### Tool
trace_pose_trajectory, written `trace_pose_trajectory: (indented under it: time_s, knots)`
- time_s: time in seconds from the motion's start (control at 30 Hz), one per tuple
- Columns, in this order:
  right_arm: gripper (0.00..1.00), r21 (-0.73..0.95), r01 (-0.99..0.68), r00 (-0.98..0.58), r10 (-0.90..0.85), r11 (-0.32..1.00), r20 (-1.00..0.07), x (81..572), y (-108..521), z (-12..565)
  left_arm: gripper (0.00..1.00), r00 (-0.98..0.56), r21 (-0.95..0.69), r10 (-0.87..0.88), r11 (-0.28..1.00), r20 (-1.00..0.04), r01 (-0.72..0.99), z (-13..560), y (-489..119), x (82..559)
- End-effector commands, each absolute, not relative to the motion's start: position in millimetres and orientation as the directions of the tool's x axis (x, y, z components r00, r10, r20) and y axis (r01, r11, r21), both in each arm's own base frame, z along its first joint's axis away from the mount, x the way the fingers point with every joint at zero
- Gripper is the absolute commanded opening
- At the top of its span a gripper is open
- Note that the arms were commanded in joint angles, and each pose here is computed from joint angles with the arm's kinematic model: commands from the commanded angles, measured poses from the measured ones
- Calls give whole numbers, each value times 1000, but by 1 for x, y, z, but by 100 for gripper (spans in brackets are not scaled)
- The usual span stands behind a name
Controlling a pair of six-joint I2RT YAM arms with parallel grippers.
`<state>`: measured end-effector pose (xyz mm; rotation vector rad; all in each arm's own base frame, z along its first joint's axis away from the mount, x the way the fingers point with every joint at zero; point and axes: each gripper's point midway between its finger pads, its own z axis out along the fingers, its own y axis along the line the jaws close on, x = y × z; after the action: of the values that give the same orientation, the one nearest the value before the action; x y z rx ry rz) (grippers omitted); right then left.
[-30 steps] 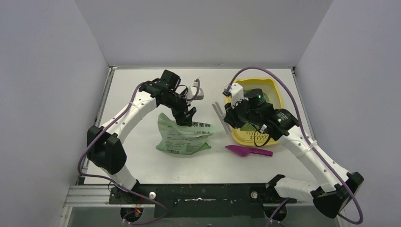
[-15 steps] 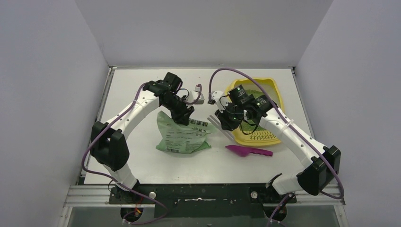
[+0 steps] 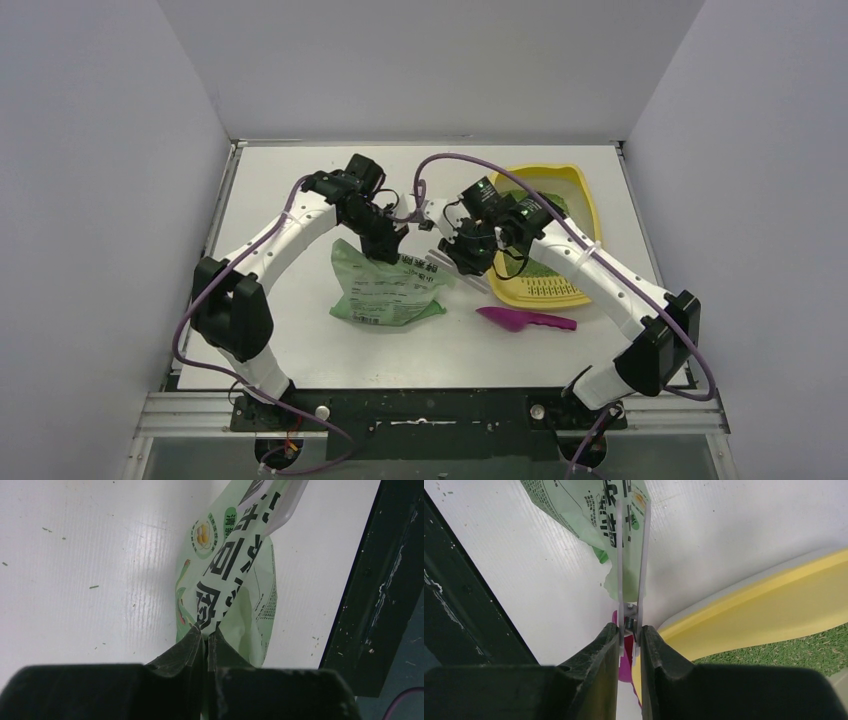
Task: Fill the litter box with clean litter
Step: Clamp the cat litter bag at the center of the board.
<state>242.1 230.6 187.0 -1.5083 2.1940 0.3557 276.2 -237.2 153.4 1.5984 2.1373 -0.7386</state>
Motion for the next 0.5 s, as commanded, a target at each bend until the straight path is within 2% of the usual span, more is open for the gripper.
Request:
trace_pose_trajectory:
  time_s: [0.0, 0.23, 0.47]
  knots:
    - [0, -102, -935, -244, -826, 339, -508, 244, 232, 203, 0, -244, -153, 738, 190, -629, 970, 170, -244, 278]
    - [0, -141, -928, -265, -877, 345, -401, 239, 223, 190, 3, -249, -160, 715, 191, -653, 968, 177, -249, 278]
    - [0, -148, -927, -273, -891, 344, -363, 237, 221, 182, 0, -253, -167, 710, 190, -657, 968, 178, -251, 276]
